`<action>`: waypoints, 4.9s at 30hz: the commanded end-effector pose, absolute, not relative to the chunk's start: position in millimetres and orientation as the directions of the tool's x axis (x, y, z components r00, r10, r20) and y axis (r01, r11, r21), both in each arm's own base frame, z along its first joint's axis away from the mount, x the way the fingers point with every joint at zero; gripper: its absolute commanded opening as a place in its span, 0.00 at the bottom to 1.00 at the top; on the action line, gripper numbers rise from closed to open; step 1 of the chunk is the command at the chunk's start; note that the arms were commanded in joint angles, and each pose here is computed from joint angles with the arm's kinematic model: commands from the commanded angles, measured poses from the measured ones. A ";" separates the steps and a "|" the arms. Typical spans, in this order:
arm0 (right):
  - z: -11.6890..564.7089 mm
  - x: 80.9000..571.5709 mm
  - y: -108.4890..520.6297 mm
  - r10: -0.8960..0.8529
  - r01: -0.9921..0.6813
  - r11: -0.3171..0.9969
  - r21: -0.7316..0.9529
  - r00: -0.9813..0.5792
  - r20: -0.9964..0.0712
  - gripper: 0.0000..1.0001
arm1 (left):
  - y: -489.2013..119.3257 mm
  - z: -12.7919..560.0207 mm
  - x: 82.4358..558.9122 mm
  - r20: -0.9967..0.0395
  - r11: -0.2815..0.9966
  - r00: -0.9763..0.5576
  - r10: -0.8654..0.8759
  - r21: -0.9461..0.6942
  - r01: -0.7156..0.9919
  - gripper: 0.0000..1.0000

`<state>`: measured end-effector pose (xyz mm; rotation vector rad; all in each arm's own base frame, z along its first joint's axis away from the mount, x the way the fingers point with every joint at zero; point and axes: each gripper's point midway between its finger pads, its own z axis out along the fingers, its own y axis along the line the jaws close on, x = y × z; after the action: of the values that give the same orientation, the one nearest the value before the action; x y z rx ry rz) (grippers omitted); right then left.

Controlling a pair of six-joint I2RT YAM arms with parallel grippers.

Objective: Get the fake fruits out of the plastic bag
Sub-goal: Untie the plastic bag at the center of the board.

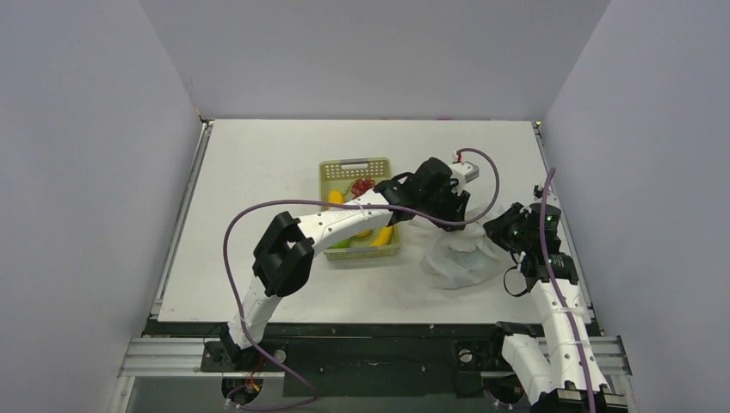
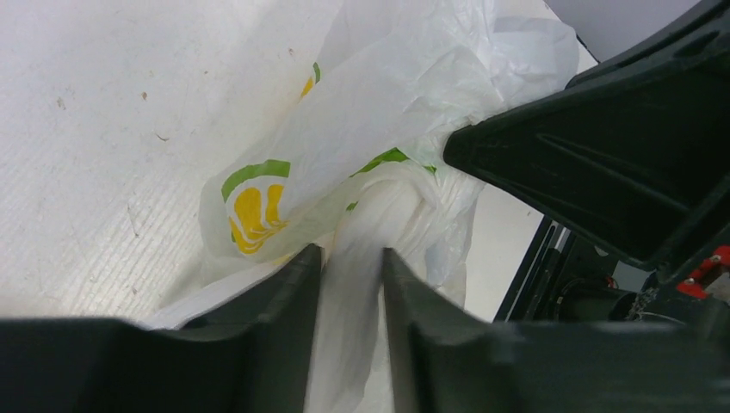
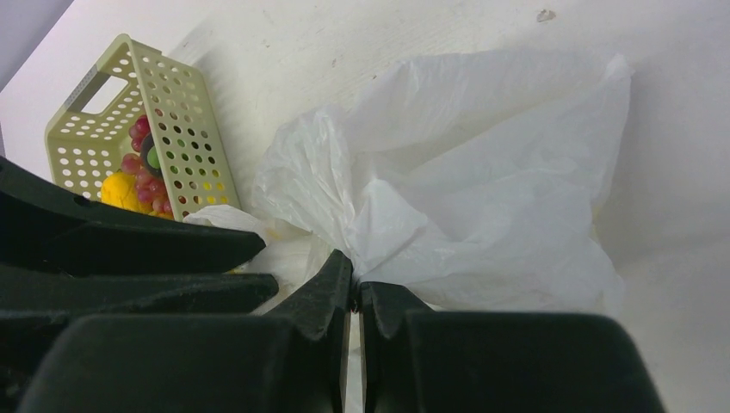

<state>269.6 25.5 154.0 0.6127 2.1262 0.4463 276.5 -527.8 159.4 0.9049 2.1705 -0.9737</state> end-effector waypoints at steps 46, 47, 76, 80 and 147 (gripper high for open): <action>203.7 240.9 4.9 0.522 0.353 0.849 0.394 -0.440 -0.731 0.73 | -475.7 238.5 263.8 -0.768 0.436 -0.639 -0.049 -0.592 0.678 0.00; 200.2 244.8 6.5 0.534 0.346 0.842 0.414 -0.427 -0.730 0.75 | -476.2 239.1 263.3 -0.767 0.430 -0.640 -0.052 -0.595 0.679 0.00; 187.9 273.8 9.1 0.556 0.287 0.831 0.477 -0.401 -0.728 0.00 | -484.8 238.2 268.5 -0.796 0.448 -0.603 0.060 -0.518 0.729 0.57; 191.1 272.9 15.3 0.560 0.261 0.828 0.496 -0.410 -0.720 0.00 | -503.0 247.6 285.4 -0.792 0.474 -0.606 0.079 -0.505 0.721 0.59; 257.1 321.5 6.3 0.404 0.246 0.915 0.321 -0.526 -0.748 0.84 | -425.2 321.7 175.6 -0.875 0.368 -0.472 -0.107 -0.476 0.799 0.42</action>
<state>337.0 12.0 264.4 0.5483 2.1365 0.3033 161.5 -440.1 280.2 0.6713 1.7672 -1.3209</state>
